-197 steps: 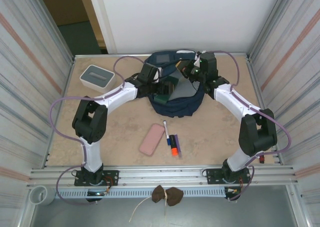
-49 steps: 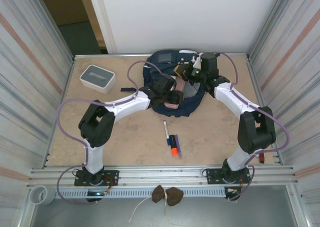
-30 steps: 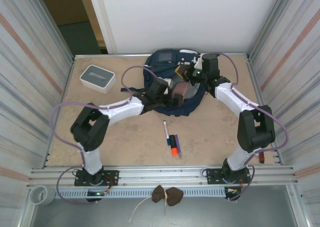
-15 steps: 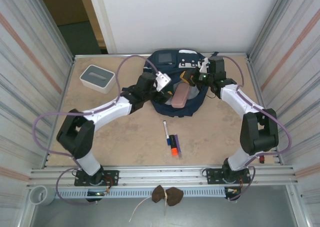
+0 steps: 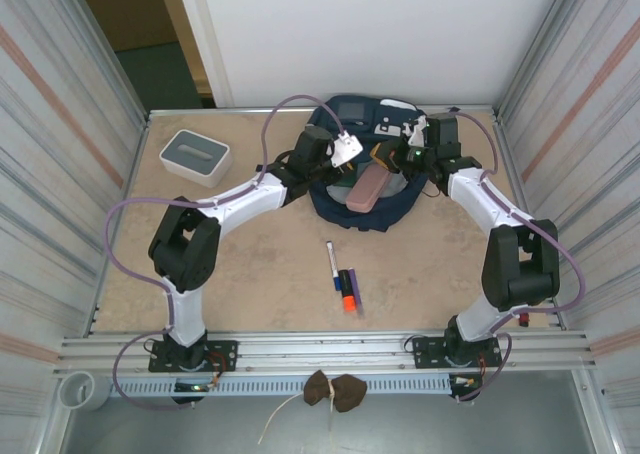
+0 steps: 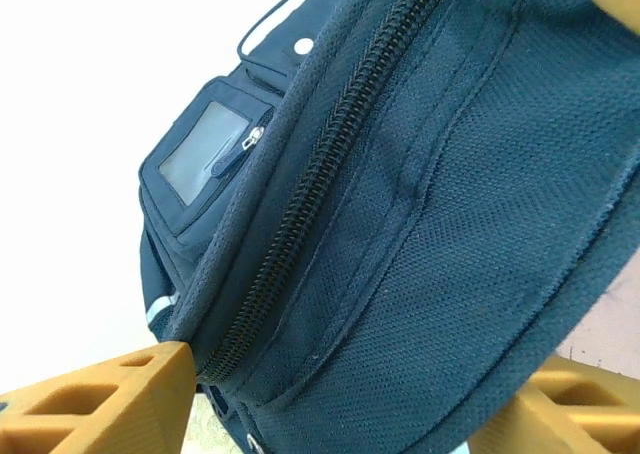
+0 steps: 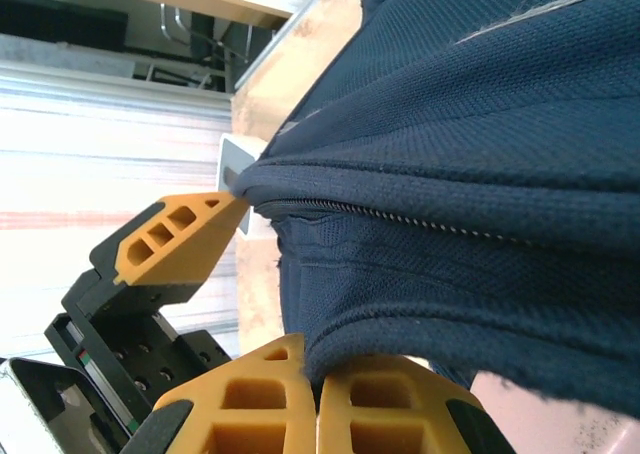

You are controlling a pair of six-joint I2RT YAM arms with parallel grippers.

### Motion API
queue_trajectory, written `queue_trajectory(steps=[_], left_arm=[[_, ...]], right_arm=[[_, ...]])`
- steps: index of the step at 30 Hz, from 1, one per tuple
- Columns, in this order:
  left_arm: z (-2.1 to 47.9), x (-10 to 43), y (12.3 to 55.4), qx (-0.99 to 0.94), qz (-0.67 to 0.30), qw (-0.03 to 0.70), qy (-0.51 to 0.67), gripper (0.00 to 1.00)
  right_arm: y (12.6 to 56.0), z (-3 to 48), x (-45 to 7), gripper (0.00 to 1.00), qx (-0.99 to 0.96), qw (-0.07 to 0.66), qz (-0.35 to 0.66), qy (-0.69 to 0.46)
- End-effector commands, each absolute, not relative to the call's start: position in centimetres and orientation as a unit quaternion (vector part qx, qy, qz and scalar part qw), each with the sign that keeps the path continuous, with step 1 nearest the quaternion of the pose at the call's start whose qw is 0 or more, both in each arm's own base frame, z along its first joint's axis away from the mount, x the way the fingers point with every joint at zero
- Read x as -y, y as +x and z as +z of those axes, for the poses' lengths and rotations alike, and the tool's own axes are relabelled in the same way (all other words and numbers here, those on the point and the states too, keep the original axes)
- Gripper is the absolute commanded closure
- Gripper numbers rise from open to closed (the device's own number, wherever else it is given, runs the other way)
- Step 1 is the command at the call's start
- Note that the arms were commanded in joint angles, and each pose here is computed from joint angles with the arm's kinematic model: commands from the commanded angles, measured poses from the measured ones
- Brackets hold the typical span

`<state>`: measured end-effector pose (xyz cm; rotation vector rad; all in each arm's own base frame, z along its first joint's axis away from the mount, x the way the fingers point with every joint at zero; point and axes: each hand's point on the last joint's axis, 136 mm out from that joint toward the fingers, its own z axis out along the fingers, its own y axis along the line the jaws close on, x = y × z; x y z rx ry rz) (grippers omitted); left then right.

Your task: Pack the student bag

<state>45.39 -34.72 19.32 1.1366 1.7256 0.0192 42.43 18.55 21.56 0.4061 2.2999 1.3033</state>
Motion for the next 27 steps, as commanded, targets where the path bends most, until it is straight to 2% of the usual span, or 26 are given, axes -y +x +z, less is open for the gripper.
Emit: queue_trajectory(steps=[1, 6, 10, 19, 21, 24, 27], left_arm=[[21.7, 36.1, 45.4, -0.687, -0.004, 0.544, 0.482, 0.21], [23.5, 35.2, 45.5, -0.671, 0.018, 0.581, 0.460, 0.10], [23.9, 35.2, 46.1, -0.670, 0.032, 0.584, 0.457, 0.06], [24.9, 34.4, 46.3, -0.660, 0.065, 0.614, 0.428, 0.03], [24.9, 34.9, 45.5, -0.644, 0.048, 0.620, 0.445, 0.02], [24.0, 36.2, 45.0, -0.634, 0.026, 0.602, 0.484, 0.02], [22.7, 37.6, 45.1, -0.629, 0.009, 0.579, 0.518, 0.06]], right_arm=[[40.2, 23.9, -20.1, 1.00, -0.833, 0.215, 0.503, 0.087], [40.1, 23.9, -20.0, 1.00, -0.836, 0.211, 0.501, 0.081], [39.8, 23.9, -20.0, 1.00, -0.836, 0.205, 0.503, 0.076], [39.6, 23.8, -19.7, 1.00, -0.839, 0.203, 0.500, 0.070], [39.6, 23.9, -19.7, 1.00, -0.838, 0.203, 0.502, 0.069], [39.5, 24.2, -19.8, 1.00, -0.835, 0.203, 0.507, 0.062], [39.3, 24.2, -19.7, 1.00, -0.838, 0.201, 0.504, 0.055]])
